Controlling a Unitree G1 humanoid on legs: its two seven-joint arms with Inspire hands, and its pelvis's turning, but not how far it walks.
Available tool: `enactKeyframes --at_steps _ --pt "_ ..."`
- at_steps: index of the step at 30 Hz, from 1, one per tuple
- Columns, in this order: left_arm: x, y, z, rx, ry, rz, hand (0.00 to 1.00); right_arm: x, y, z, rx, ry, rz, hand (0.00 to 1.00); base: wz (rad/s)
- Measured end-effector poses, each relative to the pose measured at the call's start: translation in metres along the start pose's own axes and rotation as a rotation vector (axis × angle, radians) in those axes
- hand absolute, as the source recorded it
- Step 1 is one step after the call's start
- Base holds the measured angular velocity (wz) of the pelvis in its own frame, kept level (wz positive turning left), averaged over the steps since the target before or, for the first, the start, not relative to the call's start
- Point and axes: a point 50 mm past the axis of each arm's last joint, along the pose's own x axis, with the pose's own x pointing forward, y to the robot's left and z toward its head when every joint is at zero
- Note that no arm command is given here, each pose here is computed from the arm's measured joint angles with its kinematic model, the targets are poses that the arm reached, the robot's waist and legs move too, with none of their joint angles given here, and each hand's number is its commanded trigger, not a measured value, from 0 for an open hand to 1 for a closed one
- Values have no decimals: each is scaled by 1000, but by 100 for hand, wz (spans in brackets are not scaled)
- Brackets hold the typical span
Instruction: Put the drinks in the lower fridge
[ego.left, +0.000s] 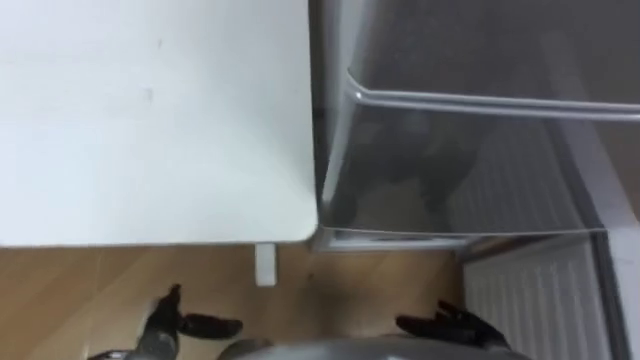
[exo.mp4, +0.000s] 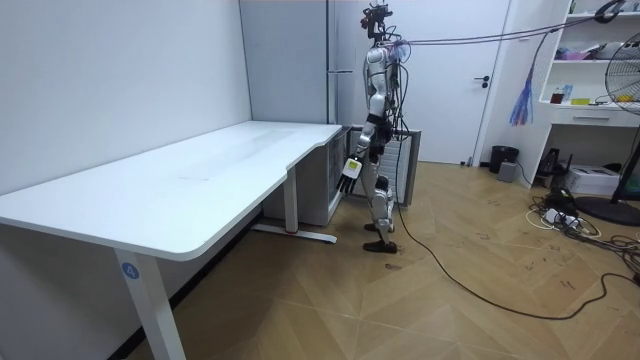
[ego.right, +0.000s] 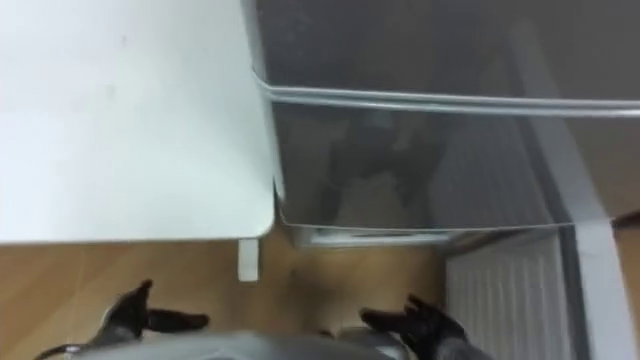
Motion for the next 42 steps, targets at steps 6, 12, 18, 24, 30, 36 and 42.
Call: enactKeyframes --at_steps 6,12,18,24,30,36,42 --pt "-1 -1 -10 -39 41 -9 0 0 -1 1 -5 20 4 0 -9" --pt "-1 -4 -9 -44 43 -18 0 0 -2 2 20 11 -3 0 -8" --pt "-2 -5 -11 -44 48 -18 0 -1 -3 1 26 10 -13 0 1" --pt "-2 -3 -13 -52 55 -13 0 -1 -4 -3 28 21 -15 0 -5" --pt "-3 2 -18 -89 79 -11 0 -1 -4 -3 22 25 -12 0 -30" --pt "-6 2 -31 -69 123 -6 0 -2 -8 3 -2 9 -51 0 -49" --pt "-5 3 -30 1 114 -11 0 -7 -21 45 -4 -168 -125 0 -20"
